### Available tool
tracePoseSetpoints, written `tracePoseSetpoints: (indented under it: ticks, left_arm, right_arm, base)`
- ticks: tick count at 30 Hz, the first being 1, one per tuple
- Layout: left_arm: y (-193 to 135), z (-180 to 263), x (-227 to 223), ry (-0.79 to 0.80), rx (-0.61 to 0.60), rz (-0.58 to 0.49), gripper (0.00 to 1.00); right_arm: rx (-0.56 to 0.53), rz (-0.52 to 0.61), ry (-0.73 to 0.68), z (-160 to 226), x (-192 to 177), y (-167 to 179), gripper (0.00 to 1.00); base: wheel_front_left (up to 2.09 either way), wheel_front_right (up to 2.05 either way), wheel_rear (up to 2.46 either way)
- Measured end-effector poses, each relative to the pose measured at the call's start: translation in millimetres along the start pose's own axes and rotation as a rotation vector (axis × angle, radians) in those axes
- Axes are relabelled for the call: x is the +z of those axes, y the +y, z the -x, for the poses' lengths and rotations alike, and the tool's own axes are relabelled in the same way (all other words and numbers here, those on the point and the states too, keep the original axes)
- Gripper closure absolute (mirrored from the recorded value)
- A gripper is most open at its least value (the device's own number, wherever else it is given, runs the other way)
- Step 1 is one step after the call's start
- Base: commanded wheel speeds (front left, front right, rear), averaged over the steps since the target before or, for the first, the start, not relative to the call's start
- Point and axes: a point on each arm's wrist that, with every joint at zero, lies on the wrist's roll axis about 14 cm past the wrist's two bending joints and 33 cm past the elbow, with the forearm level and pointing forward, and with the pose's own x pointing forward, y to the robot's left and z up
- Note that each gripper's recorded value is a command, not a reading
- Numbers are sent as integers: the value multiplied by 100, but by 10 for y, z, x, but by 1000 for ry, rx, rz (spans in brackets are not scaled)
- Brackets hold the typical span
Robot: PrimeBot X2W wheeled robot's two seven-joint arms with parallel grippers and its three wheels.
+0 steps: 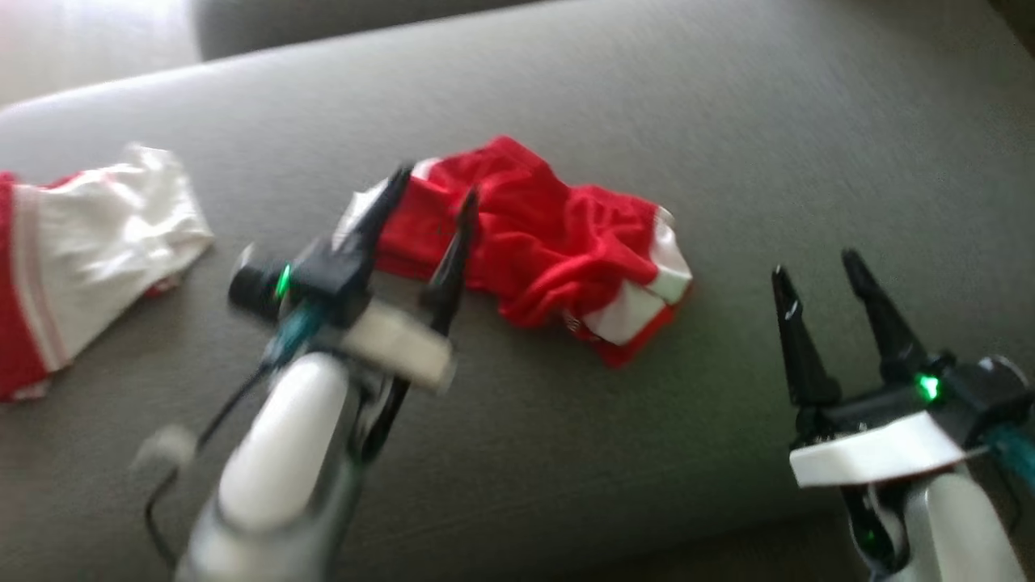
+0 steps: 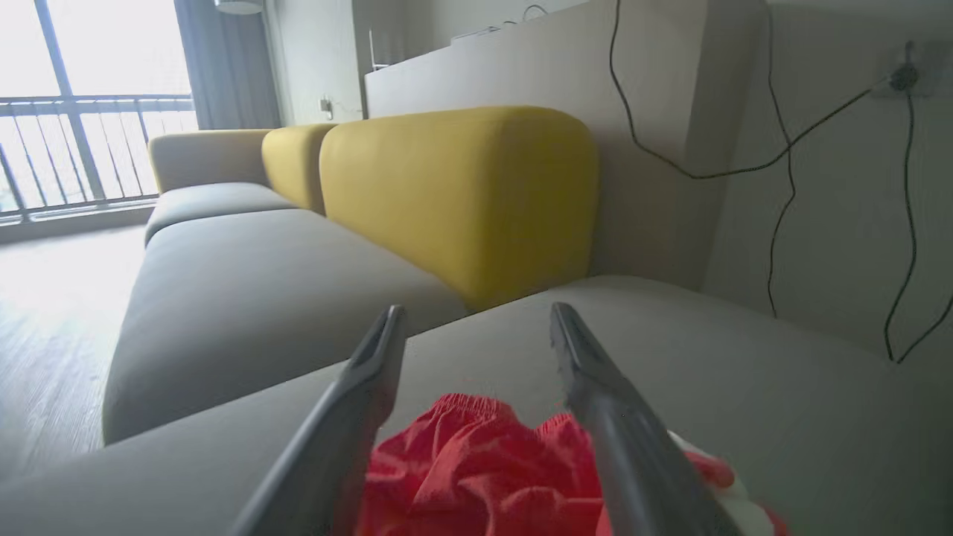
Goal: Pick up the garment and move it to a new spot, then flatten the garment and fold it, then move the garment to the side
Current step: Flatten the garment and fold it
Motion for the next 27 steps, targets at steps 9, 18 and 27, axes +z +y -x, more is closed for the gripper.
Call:
tracePoseSetpoints:
  ticks: [9, 18, 27]
  left_arm:
    - [-678, -876, -378, 141, -344, -101, 0]
    - [-1183, -972, -1343, 548, -579, -175, 0]
    - [-1057, -932, -1819, 803, -596, -283, 0]
  right_arm:
    - [-124, 34, 44, 32, -106, -411, 0]
    - [-220, 73, 88, 136, -165, -714, 0]
    - [-256, 87, 122, 208, -230, -809, 0]
  base:
    - [0, 0, 0]
    - [0, 0, 0]
    - [0, 0, 0]
